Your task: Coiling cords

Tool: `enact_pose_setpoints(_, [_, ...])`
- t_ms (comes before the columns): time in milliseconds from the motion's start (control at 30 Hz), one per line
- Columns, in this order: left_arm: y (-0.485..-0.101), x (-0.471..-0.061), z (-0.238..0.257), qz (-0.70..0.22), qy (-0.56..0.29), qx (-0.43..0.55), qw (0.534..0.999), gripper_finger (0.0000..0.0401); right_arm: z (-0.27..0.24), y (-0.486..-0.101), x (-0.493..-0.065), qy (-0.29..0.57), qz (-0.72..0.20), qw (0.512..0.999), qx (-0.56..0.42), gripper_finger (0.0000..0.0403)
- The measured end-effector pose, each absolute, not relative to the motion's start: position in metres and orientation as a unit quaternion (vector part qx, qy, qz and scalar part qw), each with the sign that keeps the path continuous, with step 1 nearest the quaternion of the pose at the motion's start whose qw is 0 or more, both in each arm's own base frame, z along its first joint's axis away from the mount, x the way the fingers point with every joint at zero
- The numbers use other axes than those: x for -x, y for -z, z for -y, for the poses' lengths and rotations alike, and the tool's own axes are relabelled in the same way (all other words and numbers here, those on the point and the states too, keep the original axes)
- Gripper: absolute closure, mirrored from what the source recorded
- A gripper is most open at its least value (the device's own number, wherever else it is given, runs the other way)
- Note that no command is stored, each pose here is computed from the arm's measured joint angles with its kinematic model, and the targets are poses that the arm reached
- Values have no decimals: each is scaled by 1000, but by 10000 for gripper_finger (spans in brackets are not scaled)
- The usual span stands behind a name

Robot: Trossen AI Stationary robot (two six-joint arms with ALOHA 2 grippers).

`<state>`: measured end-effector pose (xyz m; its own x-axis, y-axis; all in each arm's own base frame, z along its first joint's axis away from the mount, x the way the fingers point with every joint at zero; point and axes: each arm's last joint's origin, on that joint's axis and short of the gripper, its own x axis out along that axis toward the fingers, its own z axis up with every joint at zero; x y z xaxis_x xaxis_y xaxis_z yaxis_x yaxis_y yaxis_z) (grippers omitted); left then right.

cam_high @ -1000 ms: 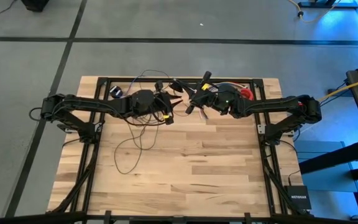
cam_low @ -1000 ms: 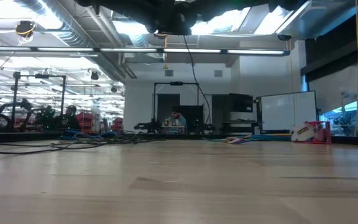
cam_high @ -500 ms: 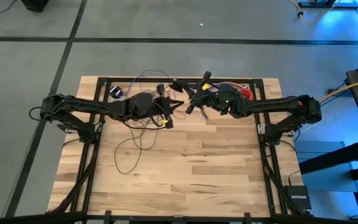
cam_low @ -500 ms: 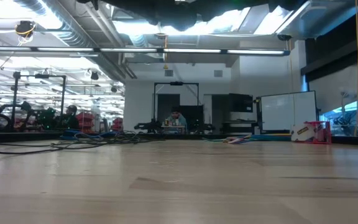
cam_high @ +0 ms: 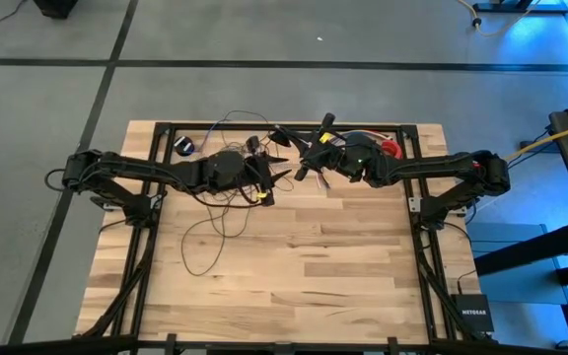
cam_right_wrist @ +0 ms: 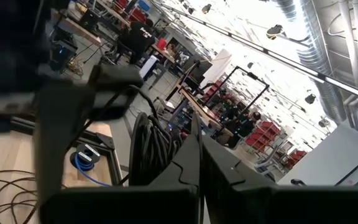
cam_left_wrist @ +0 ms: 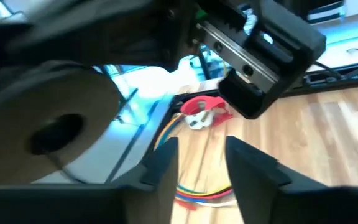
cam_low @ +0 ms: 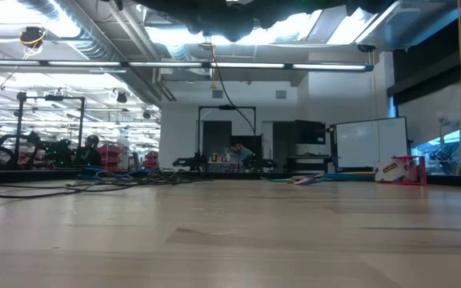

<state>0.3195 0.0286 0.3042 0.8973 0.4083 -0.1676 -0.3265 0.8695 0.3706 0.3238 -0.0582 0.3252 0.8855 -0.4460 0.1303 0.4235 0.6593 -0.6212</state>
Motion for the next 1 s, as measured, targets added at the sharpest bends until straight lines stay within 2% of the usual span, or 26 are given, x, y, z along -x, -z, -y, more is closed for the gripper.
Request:
enact_pose_setpoints(200, [-323,-300,-31,-197,-278,-155,927,226,59,-323,-324,243,-28,909,336,397])
enact_pose_setpoints(433, [-324,-285,-36,-266,-282,-143,911,225,59,-323,-324,244,-28,909,336,397])
enact_pose_setpoints(533, [-327,-280,-36,-266,-285,-141,910,225,59,-323,-324,243,-31,909,337,397])
enact_pose_setpoints(667, [-325,-281,-38,-249,-287,-134,915,224,59,-323,-324,243,-31,909,337,397])
enact_pose_setpoints(833, [-280,-289,-40,-163,-262,-154,938,224,59,-322,-324,242,-34,909,337,397])
enact_pose_setpoints(1000, [-245,-283,-52,-91,-291,-186,934,224,59,-321,-324,248,-41,908,336,397])
